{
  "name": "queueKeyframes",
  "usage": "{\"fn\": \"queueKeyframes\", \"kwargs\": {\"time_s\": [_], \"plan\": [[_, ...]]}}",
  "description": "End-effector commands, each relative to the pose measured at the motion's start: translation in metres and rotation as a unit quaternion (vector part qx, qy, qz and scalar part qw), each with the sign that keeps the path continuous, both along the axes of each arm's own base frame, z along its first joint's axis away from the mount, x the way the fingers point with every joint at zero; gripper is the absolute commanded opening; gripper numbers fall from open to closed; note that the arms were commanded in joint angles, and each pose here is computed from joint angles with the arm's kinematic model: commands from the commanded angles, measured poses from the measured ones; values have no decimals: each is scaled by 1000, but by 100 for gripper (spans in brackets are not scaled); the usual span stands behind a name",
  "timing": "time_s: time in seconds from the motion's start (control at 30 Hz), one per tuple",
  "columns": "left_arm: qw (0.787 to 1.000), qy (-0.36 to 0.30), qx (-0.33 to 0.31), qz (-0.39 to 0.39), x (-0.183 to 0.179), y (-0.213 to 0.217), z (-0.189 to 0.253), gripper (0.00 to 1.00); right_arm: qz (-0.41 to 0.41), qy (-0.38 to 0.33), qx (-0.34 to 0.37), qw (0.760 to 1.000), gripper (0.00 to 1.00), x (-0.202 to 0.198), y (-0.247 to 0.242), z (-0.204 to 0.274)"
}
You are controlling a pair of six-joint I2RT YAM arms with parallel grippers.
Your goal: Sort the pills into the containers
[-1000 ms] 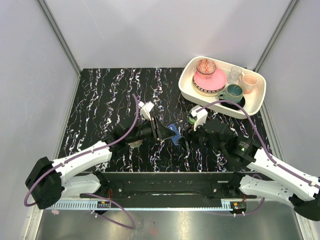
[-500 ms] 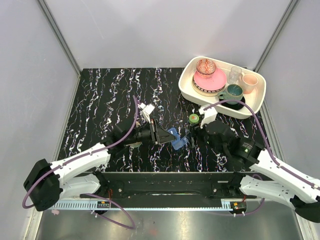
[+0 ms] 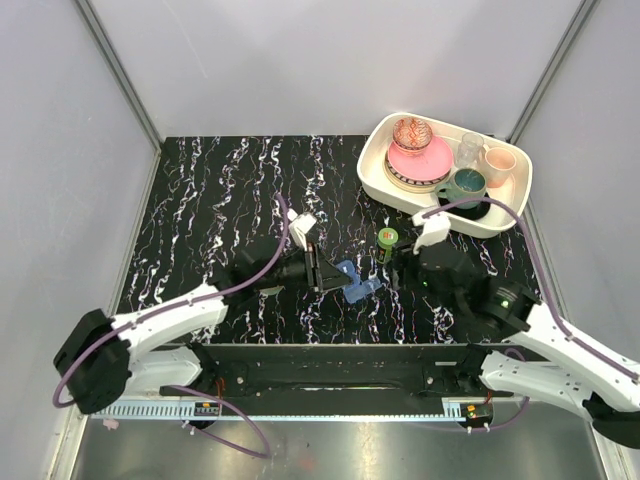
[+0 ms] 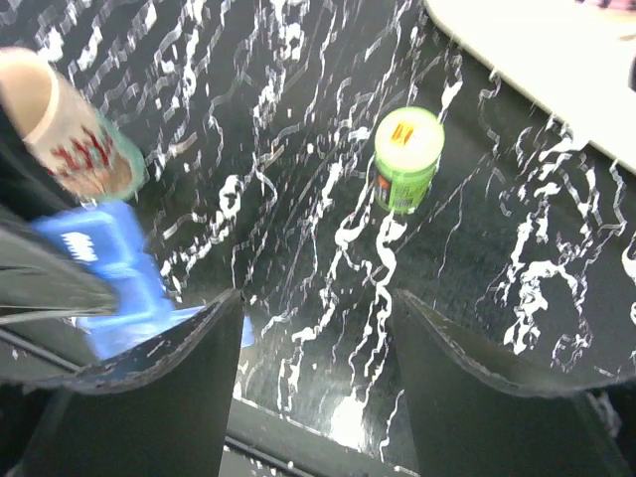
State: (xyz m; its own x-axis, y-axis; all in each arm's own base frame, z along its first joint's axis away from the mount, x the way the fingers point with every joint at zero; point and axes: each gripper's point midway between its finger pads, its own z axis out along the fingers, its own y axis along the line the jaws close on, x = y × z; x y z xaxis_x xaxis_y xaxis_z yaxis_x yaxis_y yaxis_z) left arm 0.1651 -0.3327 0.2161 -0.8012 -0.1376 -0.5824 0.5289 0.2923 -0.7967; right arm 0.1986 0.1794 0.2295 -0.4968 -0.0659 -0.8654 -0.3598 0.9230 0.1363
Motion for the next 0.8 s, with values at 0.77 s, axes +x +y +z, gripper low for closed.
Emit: {"fn": "queueKeyframes", "kwargs": {"time_s": [0.77], "plan": [[994,33,95,-44,62,-55,-135,24,-30,-44,86,995,72,-12,-26,47]]}}
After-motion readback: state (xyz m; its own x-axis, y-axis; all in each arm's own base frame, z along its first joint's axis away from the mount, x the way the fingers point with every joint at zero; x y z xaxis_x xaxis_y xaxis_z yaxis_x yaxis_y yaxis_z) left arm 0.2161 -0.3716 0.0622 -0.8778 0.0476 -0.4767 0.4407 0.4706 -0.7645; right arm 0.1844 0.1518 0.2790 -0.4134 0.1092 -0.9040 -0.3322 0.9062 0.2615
